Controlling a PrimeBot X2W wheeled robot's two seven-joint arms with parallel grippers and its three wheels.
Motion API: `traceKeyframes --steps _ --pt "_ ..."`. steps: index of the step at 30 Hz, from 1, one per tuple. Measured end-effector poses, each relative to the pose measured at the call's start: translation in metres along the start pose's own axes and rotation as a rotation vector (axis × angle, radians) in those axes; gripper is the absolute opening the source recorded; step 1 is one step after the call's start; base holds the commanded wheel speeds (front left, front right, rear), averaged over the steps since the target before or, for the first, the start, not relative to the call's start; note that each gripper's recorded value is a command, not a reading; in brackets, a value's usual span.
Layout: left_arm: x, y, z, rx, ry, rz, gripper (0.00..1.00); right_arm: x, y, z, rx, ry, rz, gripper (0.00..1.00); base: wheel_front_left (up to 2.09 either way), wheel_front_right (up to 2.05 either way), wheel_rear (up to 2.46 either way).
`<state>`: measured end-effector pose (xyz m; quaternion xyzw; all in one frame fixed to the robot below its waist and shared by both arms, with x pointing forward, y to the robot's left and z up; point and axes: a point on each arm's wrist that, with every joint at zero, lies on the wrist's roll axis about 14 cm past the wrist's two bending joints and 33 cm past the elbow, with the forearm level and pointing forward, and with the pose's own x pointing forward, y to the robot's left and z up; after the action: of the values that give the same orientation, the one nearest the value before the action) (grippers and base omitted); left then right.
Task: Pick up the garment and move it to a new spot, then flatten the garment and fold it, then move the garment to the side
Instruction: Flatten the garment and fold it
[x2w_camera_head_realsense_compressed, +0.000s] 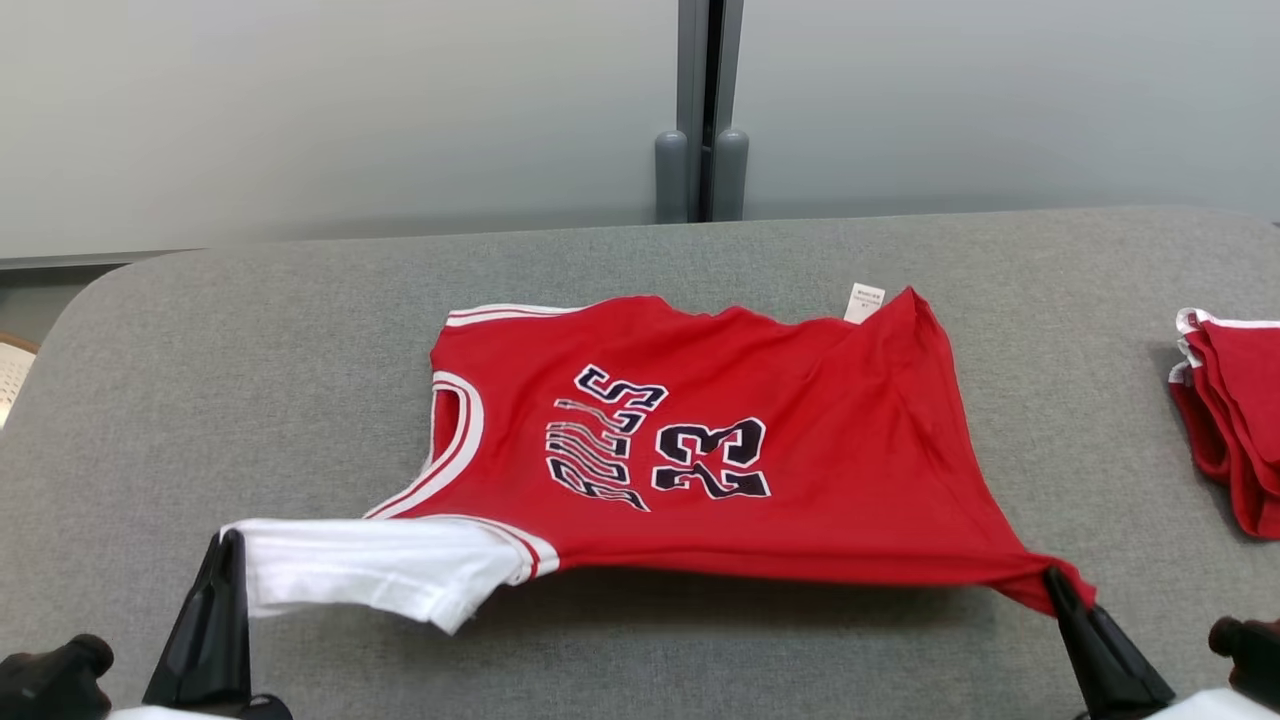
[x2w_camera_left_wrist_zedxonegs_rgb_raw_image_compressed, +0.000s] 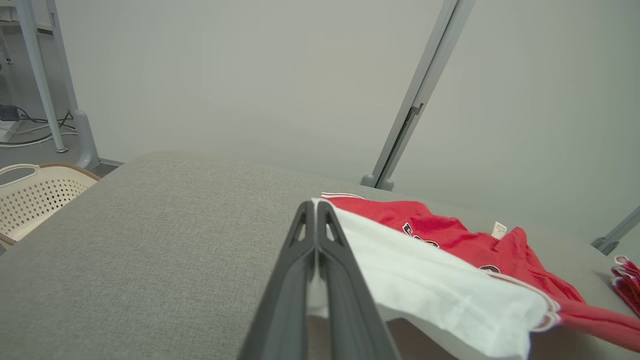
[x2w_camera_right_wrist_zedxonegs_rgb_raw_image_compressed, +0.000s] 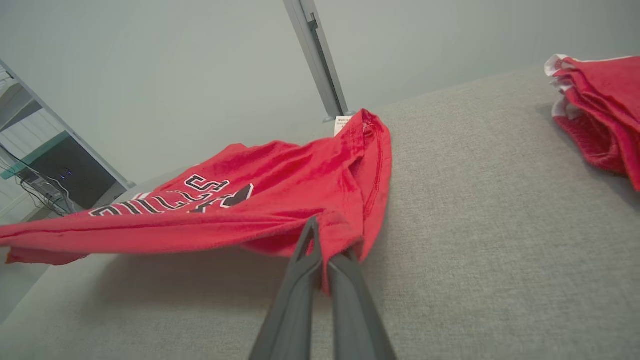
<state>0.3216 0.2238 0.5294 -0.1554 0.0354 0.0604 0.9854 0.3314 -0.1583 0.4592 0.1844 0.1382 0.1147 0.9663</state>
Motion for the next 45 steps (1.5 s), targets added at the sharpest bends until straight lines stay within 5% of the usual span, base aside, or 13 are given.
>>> traceKeyframes --steps 15,32,33,34,35,45 --pt "-0.008 -0.006 -0.026 -0.027 0.179 0.001 0.0 -0.023 -0.002 -0.026 0.054 0.203 -0.08 0.0 0.0 0.0 0.0" --pt "0.065 -0.006 -0.113 -0.129 0.496 -0.064 0.0 0.065 -0.016 -0.05 0.039 0.34 -0.041 0.0 0.0 0.0 0.0" --pt "0.068 -0.007 -0.115 -0.133 0.502 -0.07 0.24 0.068 -0.015 -0.054 0.032 0.353 -0.032 0.08 0.0 0.0 0.0" --pt "0.069 -0.007 -0.117 -0.133 0.503 -0.074 1.0 0.071 -0.012 -0.053 0.026 0.341 -0.021 0.87 0.0 0.0 0.0" --pt "0.071 -0.008 -0.115 -0.136 0.484 -0.078 1.0 0.073 -0.011 -0.052 0.026 0.332 -0.013 1.0 0.0 0.0 0.0" --pt "0.087 -0.016 -0.048 -0.104 0.016 -0.062 1.0 0.082 0.002 0.035 -0.118 -0.117 0.034 1.0 0.0 0.0 0.0"
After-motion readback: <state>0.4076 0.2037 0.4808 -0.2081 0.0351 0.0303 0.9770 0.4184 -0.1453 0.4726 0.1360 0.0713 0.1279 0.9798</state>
